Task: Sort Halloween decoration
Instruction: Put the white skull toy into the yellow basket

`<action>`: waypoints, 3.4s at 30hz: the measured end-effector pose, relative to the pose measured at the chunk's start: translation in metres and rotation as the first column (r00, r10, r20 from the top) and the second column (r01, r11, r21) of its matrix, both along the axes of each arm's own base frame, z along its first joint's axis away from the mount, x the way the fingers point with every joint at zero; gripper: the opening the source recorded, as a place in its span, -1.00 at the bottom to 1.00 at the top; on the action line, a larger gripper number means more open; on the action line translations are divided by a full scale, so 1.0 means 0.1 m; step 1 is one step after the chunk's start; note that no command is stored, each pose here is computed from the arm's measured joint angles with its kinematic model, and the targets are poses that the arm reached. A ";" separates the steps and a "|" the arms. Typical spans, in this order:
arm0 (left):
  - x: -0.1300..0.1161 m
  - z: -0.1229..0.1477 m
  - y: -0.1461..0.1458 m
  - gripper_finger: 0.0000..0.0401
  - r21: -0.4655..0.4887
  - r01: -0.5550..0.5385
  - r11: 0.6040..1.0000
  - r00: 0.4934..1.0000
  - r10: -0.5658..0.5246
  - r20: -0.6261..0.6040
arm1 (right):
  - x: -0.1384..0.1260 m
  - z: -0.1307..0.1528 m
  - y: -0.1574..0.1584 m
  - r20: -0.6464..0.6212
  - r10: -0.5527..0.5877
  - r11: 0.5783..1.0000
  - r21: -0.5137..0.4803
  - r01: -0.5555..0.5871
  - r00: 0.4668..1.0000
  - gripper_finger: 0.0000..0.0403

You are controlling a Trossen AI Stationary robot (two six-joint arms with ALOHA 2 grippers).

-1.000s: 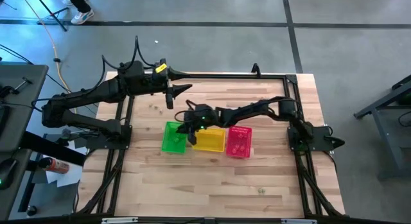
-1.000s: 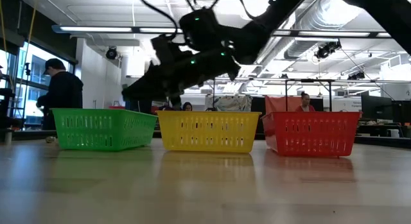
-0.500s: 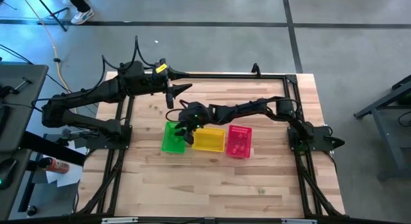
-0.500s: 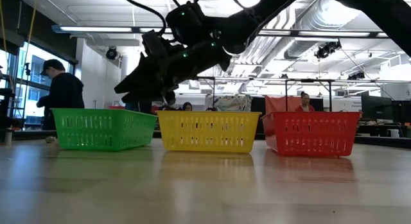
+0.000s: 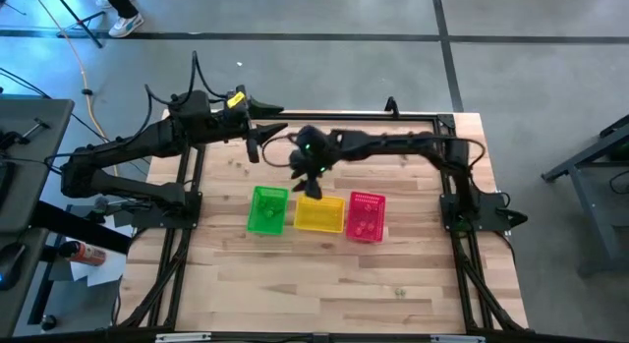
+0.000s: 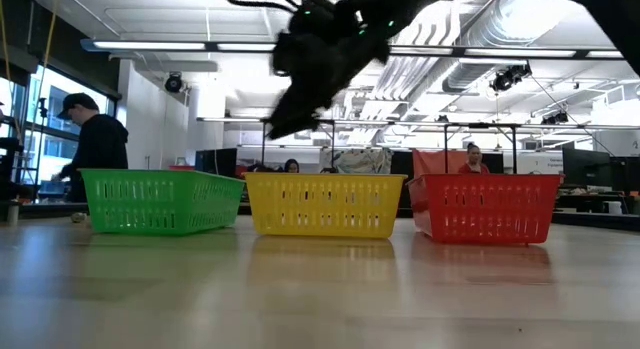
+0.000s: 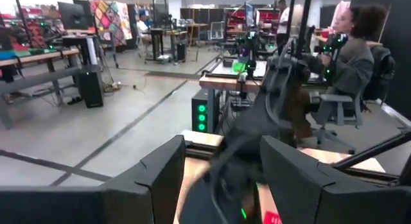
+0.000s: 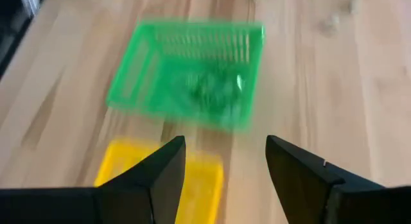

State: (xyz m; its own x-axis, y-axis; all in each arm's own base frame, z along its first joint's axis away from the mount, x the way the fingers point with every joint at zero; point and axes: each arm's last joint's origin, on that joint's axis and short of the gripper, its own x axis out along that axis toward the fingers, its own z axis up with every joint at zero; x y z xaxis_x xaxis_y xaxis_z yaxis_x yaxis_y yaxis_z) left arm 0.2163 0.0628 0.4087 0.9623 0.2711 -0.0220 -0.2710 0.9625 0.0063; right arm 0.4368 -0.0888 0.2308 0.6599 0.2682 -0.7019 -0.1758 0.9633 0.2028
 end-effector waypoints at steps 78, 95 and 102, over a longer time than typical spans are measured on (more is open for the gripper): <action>0.18 -1.34 -0.45 -0.04 -0.326 0.172 0.930 0.983 -0.184 -0.008 | -2.63 -0.29 3.02 -0.733 -0.199 0.823 0.236 0.517 0.651 0.03; 0.17 -1.37 -0.45 -0.04 -0.347 0.161 0.924 0.983 -0.183 -0.031 | -2.21 -0.75 3.30 -0.786 -0.471 0.778 -0.156 0.609 0.401 0.03; 0.17 -1.37 -0.45 -0.04 -0.403 0.153 0.902 0.984 -0.176 -0.020 | -2.18 -0.87 3.24 -0.766 -0.547 0.723 -0.229 0.652 0.339 0.03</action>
State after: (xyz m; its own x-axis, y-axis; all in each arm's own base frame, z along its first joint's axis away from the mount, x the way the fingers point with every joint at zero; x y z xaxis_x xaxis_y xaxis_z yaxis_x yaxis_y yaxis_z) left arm 0.2335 0.0180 0.2717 0.9867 0.0670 -0.1482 -0.1190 0.9186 -0.3769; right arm 0.2185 0.2351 0.1441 -0.0783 0.1288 -0.9886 0.7058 0.7075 0.0363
